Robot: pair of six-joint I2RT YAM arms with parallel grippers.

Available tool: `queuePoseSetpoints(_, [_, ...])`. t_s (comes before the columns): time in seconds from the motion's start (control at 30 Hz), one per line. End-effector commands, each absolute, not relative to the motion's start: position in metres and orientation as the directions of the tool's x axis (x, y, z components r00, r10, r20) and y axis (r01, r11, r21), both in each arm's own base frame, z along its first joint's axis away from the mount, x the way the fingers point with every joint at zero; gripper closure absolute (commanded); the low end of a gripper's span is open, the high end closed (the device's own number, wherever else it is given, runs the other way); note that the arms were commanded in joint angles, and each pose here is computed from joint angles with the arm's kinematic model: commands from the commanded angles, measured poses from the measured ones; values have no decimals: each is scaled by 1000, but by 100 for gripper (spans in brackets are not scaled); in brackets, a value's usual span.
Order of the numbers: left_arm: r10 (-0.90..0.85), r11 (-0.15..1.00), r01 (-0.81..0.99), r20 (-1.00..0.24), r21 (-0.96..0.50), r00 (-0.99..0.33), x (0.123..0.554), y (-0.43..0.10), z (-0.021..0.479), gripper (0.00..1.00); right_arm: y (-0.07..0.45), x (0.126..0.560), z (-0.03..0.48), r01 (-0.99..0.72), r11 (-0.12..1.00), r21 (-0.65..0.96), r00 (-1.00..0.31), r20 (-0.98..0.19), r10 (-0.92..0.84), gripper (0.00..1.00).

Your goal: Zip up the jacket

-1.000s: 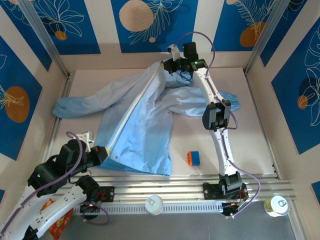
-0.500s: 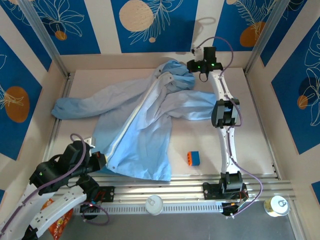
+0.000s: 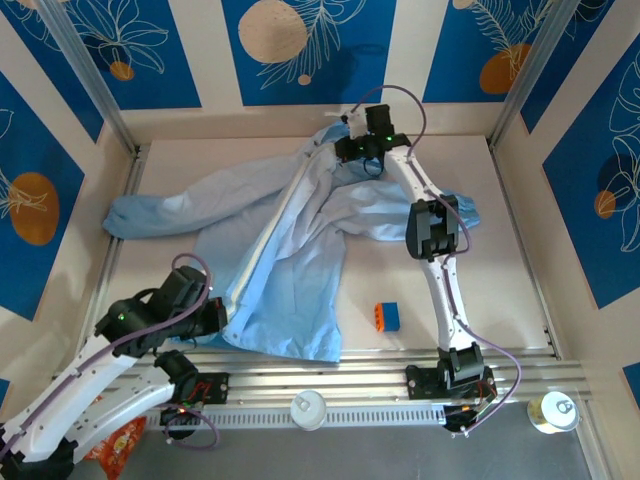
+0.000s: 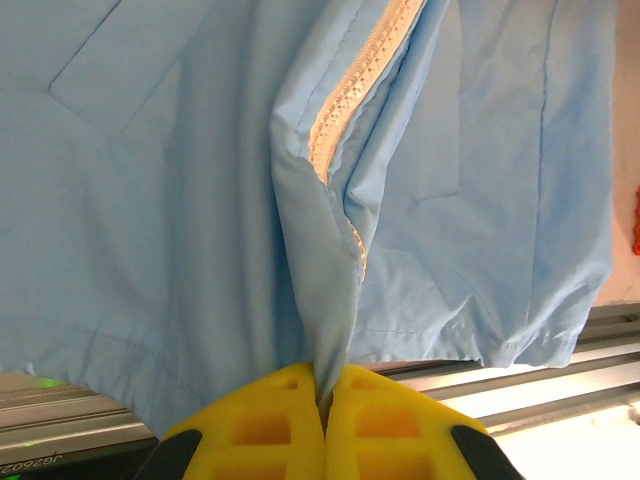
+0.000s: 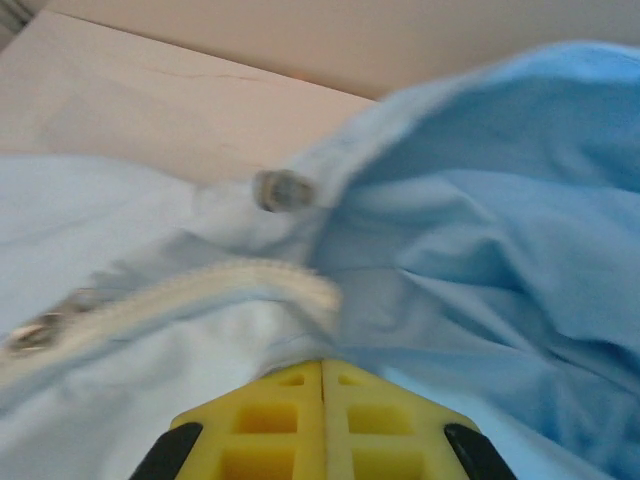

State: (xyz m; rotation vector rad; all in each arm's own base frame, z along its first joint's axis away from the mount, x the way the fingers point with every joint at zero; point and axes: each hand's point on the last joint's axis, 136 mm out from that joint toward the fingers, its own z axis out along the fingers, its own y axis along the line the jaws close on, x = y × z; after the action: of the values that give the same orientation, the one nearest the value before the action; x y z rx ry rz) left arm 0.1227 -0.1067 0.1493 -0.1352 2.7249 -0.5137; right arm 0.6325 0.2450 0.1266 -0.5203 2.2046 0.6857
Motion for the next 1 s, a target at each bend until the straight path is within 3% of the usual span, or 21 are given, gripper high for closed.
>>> queuePoseSetpoints(0.0, [-123,933,17,-364,-359,-923,129,-109,152,100,254,626,180,-574,765,291,-576,-808,-124,95])
queuePoseSetpoints(0.3, [-110,929,39,-375,-369,-921,130,-111,141,100,284,614,198,-595,719,359,-592,-801,-89,63])
queuePoseSetpoints(0.37, [-109,929,39,-372,-368,-922,130,-111,136,100,288,614,188,-591,723,358,-601,-793,-98,60])
queuePoseSetpoints(0.47, [-95,935,42,-365,-352,-926,130,-110,132,91,288,619,174,-573,737,359,-614,-783,-96,58])
queuePoseSetpoints(0.63, [-78,947,64,-418,-316,-905,138,-104,150,62,272,623,154,-491,775,397,-681,-730,-57,59])
queuePoseSetpoints(0.8, [-44,955,109,-497,-276,-867,169,-109,187,46,258,613,145,-446,785,429,-732,-679,-45,60])
queuePoseSetpoints(0.97, [22,937,202,-530,-284,-848,230,-142,213,41,246,603,152,-434,797,420,-735,-677,-44,60])
